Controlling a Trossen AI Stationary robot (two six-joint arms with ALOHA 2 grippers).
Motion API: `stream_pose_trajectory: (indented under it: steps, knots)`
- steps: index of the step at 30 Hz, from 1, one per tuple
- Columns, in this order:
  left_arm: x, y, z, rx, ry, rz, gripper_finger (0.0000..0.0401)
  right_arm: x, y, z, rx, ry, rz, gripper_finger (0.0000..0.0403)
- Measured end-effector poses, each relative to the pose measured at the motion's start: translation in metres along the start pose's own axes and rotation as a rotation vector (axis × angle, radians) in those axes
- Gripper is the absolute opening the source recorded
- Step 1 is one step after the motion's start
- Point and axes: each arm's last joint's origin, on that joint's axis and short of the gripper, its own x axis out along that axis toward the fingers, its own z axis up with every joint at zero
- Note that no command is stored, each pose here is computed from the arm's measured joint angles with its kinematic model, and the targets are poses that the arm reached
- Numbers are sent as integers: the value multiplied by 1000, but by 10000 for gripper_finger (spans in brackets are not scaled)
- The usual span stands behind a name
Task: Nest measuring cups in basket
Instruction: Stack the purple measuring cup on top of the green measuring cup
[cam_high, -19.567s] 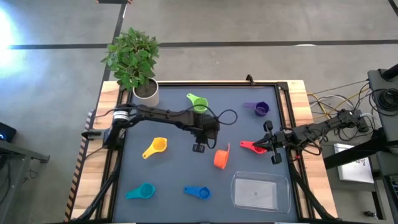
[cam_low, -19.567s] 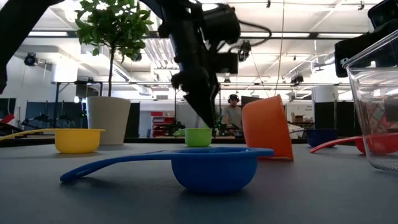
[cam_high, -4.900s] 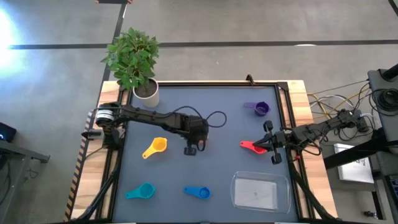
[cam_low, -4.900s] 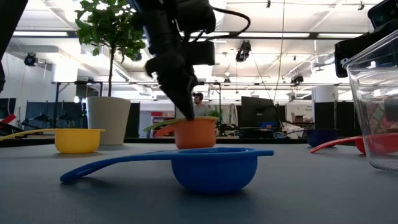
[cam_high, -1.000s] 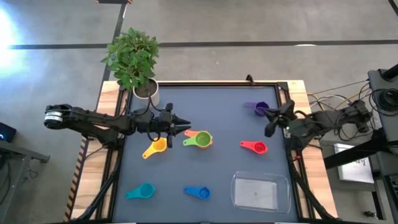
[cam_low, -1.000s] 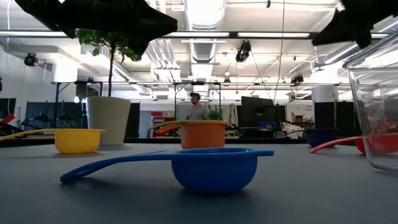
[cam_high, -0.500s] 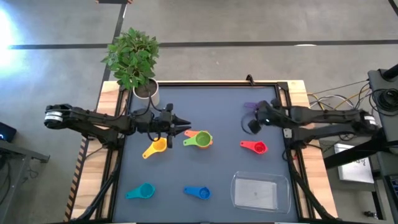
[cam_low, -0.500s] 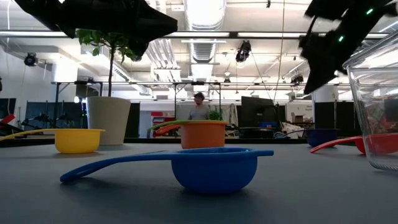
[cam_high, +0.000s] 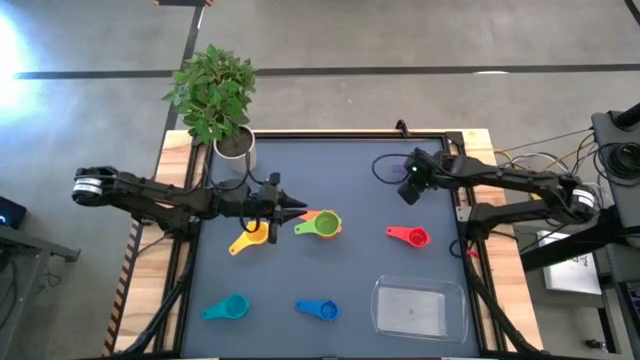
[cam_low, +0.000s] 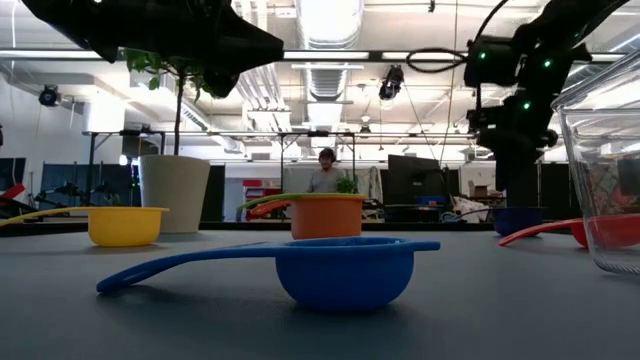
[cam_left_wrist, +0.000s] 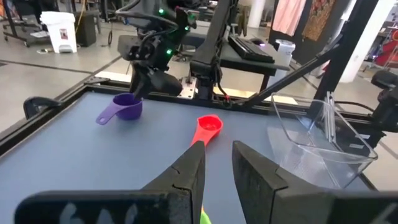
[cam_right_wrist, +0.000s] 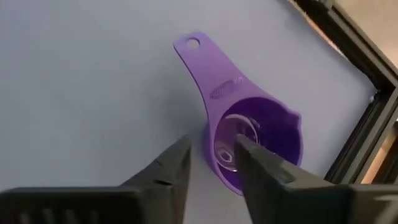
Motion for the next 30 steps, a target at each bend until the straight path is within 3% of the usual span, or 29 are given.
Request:
stream_pose_trajectory:
  steps: [7,16,21,26,30]
  knots:
    - [2,0,-3,-2,16,1,63,26,1,1,-20,120,-41,182]
    - [3,0,-4,-3,17,2,63,57,-5,2,-25,241,-83,185]
    - [3,0,-4,-3,18,2,63,65,-6,3,-40,256,-86,141]
    - [3,0,-4,-3,18,2,63,62,-3,3,-71,242,-77,30]
    - [3,0,-4,-3,21,3,63,48,4,7,-59,168,-54,11]
